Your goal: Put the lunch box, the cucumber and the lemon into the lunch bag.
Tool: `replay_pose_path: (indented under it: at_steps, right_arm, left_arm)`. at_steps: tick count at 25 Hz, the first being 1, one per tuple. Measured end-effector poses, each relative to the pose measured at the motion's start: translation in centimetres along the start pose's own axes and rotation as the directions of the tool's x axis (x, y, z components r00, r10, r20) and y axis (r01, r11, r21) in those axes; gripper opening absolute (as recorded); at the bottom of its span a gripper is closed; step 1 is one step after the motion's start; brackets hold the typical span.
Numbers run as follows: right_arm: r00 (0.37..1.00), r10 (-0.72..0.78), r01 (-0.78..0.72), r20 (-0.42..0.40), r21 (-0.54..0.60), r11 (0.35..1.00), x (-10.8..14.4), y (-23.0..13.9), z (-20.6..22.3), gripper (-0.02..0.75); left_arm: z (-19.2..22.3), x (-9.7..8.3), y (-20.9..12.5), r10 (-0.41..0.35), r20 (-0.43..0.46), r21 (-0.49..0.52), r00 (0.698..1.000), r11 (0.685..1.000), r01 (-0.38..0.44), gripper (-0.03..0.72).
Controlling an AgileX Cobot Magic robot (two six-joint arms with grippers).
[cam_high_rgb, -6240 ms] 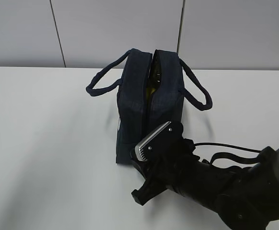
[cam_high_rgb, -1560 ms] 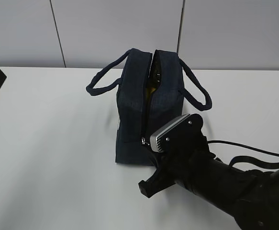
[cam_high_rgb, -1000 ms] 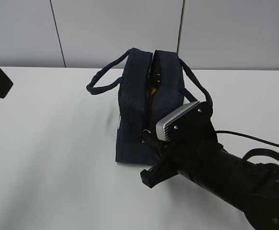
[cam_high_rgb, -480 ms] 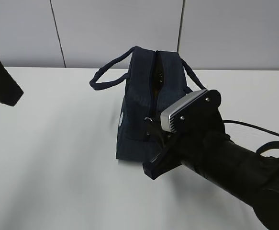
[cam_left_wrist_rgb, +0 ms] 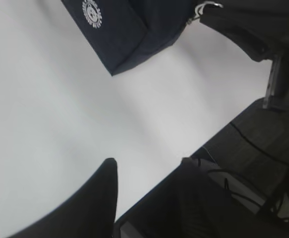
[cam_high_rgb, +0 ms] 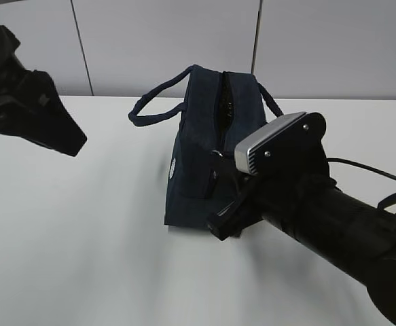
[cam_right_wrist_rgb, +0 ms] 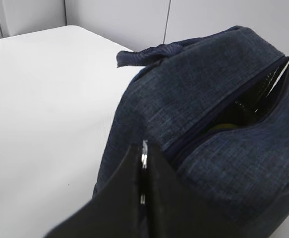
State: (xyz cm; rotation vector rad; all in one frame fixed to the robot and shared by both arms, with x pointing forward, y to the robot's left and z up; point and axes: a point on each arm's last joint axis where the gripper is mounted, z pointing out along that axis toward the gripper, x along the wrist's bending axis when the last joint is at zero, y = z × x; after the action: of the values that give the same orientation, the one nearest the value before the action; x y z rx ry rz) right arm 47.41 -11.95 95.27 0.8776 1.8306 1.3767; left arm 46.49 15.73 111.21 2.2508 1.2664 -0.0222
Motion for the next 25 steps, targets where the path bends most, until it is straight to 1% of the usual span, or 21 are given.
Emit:
replay_pose_path:
  at_steps: [2,5,8,10,13,15,20,23,25]
  right_arm:
    - [1.000,0.004,-0.004,0.006,-0.009,1.000,-0.1,0.3,0.1,0.000]
    - [1.000,0.010,-0.010,0.011,-0.024,1.000,-0.1,0.9,0.4,0.000]
    - [0.999,0.027,-0.027,0.018,-0.017,1.000,-0.2,1.5,1.0,0.000]
    - [0.999,0.033,-0.033,0.017,-0.016,0.999,-0.2,2.0,1.3,0.000]
    - [0.999,0.044,-0.043,0.016,-0.011,0.999,-0.2,2.5,1.7,0.000]
    - [0.998,0.055,-0.056,0.015,0.013,0.998,-0.1,2.8,2.1,0.000]
    - [0.997,0.075,-0.076,0.012,0.028,0.997,-0.1,3.7,2.7,0.000]
    - [0.996,0.089,-0.089,0.013,0.019,0.996,-0.1,4.6,3.1,0.000]
    - [0.995,0.095,-0.095,0.011,0.021,0.995,-0.1,5.0,3.3,0.000]
  left_arm:
    - [0.8,0.3,0.4,-0.005,-0.010,-0.019,1.000,1.000,0.005,0.279]
    - [2.4,1.0,0.4,-0.007,-0.018,-0.001,1.000,1.000,0.007,0.281]
    - [3.9,1.5,-0.1,0.008,-0.026,0.020,1.000,1.000,-0.007,0.281]
    - [4.4,1.7,-0.2,0.025,-0.027,0.011,0.999,1.000,-0.025,0.281]
    - [4.9,1.7,0.0,0.052,-0.014,-0.041,0.999,0.998,-0.053,0.281]
    - [5.3,1.7,0.0,0.067,-0.003,-0.086,0.998,0.994,-0.067,0.281]
    - [7.0,1.2,-0.5,0.155,-0.035,-0.169,0.987,0.973,-0.159,0.281]
    - [8.2,0.7,-1.0,0.203,-0.054,-0.188,0.978,0.960,-0.209,0.281]
    - [9.1,0.4,-1.2,0.213,-0.057,-0.185,0.975,0.958,-0.220,0.282]
